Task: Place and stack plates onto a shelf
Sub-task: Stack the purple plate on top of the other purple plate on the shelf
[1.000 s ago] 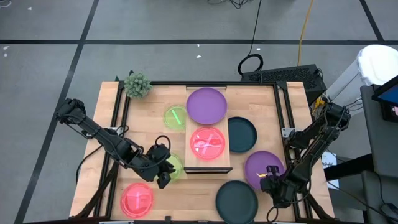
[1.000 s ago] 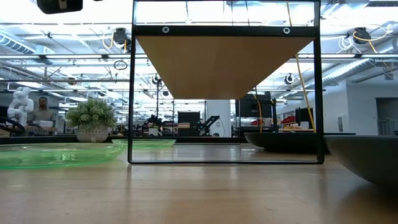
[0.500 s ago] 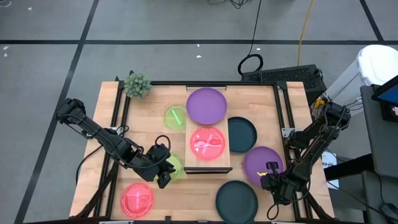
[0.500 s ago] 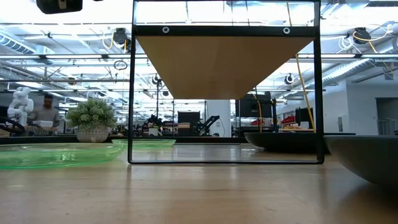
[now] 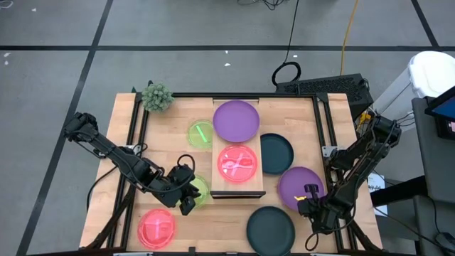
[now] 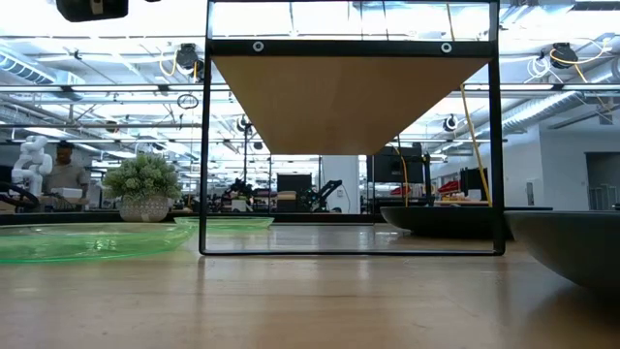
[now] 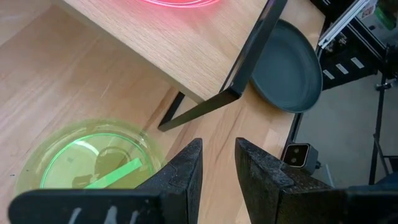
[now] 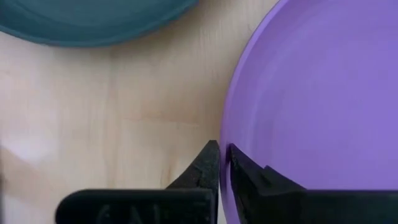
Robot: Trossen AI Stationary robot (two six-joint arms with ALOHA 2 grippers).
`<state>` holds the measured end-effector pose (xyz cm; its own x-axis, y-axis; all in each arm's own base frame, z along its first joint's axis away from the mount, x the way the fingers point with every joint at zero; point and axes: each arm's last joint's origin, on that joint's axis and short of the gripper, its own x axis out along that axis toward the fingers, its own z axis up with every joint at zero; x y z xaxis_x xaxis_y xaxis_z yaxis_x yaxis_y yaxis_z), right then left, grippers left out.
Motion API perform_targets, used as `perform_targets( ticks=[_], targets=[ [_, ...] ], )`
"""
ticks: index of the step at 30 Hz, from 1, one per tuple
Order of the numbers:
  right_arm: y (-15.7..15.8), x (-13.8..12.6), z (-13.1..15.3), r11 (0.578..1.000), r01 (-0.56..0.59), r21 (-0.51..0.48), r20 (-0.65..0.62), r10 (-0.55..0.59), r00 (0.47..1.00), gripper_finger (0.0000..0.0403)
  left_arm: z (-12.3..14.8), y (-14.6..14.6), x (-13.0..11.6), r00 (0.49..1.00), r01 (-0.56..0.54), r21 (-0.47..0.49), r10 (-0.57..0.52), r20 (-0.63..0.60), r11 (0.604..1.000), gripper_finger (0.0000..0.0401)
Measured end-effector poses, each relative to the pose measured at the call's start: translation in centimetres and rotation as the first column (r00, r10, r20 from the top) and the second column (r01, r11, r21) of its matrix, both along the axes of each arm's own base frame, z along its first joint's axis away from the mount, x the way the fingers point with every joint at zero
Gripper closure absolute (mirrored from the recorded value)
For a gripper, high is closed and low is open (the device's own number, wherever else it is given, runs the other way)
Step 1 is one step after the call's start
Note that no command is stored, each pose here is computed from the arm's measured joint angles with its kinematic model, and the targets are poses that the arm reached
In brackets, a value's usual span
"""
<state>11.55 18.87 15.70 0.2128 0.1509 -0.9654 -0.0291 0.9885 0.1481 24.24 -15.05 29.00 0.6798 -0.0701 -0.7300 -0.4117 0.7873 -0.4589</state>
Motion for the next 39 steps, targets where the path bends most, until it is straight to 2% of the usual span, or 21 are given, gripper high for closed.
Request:
perform_targets(
  ticks=[8,18,29,39],
  targets=[
    [0.1,0.0,3.2,0.998,0.052,0.032,-0.010,-0.051,0.999,0.0403,-0.1,0.1,-0.1,1.000,-0.006,0.027,0.006,-0.002,1.000,0.0302],
    [0.6,0.3,8.9,0.998,0.046,0.033,-0.002,-0.046,0.999,0.0402,-0.1,0.2,0.0,1.000,-0.023,0.050,0.023,0.009,0.998,0.0302],
    [-0.3,0.7,14.2,0.995,0.096,-0.039,0.042,-0.094,0.995,0.0402,-0.1,0.2,-0.1,1.000,-0.011,0.069,0.011,0.004,0.998,0.0302],
    [-2.3,1.8,18.2,0.991,0.079,-0.109,0.108,-0.067,0.992,0.0402,-0.3,0.5,-0.2,1.000,0.008,0.133,-0.007,-0.009,0.991,0.0302]
  ],
)
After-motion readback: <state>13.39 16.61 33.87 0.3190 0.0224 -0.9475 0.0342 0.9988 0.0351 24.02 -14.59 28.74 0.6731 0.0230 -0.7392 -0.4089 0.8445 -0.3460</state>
